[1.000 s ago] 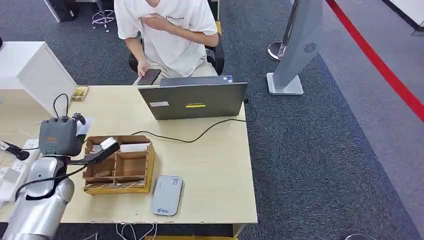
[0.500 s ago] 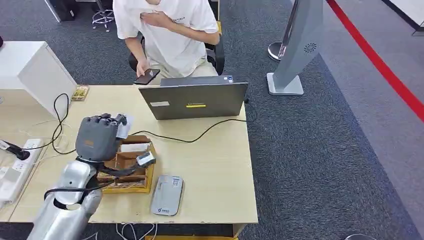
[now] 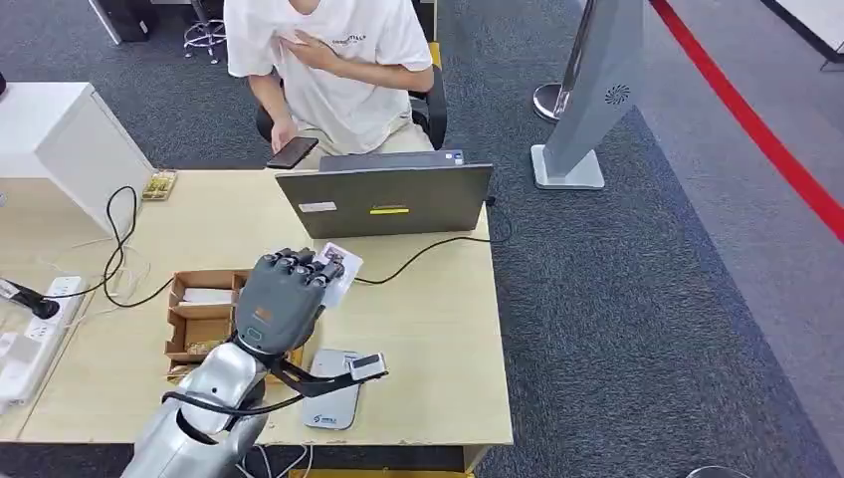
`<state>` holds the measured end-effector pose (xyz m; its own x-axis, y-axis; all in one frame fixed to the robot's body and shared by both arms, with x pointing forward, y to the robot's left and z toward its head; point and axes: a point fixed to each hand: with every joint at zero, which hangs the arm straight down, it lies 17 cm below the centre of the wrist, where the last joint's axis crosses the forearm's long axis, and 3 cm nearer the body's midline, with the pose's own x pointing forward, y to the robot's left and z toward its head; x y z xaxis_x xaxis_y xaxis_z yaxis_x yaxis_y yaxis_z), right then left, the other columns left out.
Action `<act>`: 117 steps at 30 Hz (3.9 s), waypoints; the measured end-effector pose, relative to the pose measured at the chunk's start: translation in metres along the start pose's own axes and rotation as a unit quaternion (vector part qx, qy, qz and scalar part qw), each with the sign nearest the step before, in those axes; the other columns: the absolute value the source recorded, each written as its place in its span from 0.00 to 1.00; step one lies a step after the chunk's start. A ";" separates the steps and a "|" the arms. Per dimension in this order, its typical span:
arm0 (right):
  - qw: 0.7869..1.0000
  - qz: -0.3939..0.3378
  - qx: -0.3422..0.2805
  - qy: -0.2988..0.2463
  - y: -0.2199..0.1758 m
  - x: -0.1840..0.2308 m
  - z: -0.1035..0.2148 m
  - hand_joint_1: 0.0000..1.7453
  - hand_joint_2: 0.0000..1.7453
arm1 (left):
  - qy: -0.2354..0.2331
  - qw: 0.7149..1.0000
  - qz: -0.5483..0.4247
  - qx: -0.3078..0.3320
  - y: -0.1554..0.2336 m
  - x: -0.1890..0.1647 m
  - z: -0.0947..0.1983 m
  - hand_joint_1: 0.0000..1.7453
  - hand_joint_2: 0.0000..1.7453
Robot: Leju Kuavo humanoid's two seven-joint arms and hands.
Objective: Pass the card to the sensor for recognition and then transmit it.
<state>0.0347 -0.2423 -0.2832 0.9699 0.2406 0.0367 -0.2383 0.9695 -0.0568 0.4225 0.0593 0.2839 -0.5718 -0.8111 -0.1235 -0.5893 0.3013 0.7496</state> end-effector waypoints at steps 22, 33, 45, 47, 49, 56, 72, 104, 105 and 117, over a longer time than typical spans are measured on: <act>0.999 -0.040 0.008 0.012 0.013 -0.002 0.002 0.00 0.00 | 0.000 0.993 0.081 -0.084 -0.054 0.067 0.061 1.00 1.00; 0.997 -0.071 0.005 0.011 0.020 -0.005 0.002 0.00 0.00 | 0.023 0.974 0.096 -0.203 -0.087 0.054 0.132 1.00 1.00; 0.997 -0.078 0.010 0.013 0.028 -0.006 0.003 0.00 0.00 | 0.028 0.963 0.091 -0.254 -0.102 0.043 0.159 1.00 1.00; 0.997 -0.078 0.010 0.013 0.028 -0.006 0.003 0.00 0.00 | 0.028 0.963 0.091 -0.254 -0.102 0.043 0.159 1.00 1.00; 0.997 -0.078 0.010 0.013 0.028 -0.006 0.003 0.00 0.00 | 0.028 0.963 0.091 -0.254 -0.102 0.043 0.159 1.00 1.00; 0.997 -0.077 0.014 0.014 0.033 -0.005 0.004 0.00 0.00 | 0.033 0.957 0.093 -0.274 -0.108 0.041 0.165 1.00 1.00; 0.996 -0.082 0.017 0.014 0.036 -0.005 0.004 0.00 0.00 | 0.040 0.941 0.099 -0.322 -0.123 0.031 0.171 1.00 1.00; 0.997 -0.080 0.019 0.009 0.038 -0.004 0.005 0.00 0.00 | 0.047 0.943 0.094 -0.316 -0.122 0.014 0.154 1.00 1.00; 0.997 -0.080 0.019 0.009 0.038 -0.004 0.005 0.00 0.00 | 0.047 0.943 0.094 -0.316 -0.122 0.014 0.153 1.00 1.00; 0.997 -0.074 0.025 0.005 0.040 -0.003 0.005 0.00 0.00 | 0.038 0.902 0.174 -0.394 -0.140 0.011 0.162 1.00 1.00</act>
<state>0.0222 -0.2043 -0.2806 0.9950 0.0950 0.0304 -0.0950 0.9955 -0.0013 0.4062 0.0893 0.0728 -0.5859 -0.7768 0.2309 0.2235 0.1190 0.9674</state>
